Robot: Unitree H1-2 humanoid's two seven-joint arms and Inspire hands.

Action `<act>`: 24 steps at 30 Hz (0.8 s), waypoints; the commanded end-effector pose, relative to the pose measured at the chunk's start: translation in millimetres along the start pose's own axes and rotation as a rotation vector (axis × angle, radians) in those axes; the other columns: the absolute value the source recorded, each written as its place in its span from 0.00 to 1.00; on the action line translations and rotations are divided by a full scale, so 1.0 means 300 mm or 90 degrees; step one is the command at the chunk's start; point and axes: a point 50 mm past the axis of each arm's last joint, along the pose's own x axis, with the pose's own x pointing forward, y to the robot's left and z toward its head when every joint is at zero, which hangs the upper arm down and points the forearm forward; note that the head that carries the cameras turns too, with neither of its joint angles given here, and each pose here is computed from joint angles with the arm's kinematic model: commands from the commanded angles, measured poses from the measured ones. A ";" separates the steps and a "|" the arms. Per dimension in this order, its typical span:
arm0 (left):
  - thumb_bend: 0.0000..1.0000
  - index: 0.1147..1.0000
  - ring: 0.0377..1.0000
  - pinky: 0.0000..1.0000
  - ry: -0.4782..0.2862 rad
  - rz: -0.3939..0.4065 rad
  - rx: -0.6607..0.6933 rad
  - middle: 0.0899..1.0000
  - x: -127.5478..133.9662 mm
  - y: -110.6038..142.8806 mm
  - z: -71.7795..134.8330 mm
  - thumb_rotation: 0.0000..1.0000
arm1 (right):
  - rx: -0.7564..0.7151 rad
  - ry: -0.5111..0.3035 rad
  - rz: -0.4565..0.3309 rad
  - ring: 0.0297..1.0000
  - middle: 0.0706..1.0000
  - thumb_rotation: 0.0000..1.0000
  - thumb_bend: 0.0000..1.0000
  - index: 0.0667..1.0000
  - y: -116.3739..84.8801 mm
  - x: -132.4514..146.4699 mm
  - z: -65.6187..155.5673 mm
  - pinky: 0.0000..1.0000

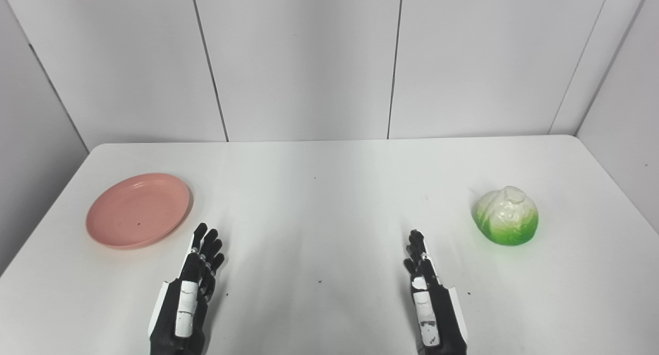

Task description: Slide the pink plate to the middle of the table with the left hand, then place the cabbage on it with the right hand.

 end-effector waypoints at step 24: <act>0.90 1.00 1.00 1.00 0.037 0.020 0.037 1.00 -0.133 0.058 -0.019 0.94 | 0.002 0.038 -0.008 1.00 1.00 1.00 0.90 0.97 -0.026 -0.063 -0.029 1.00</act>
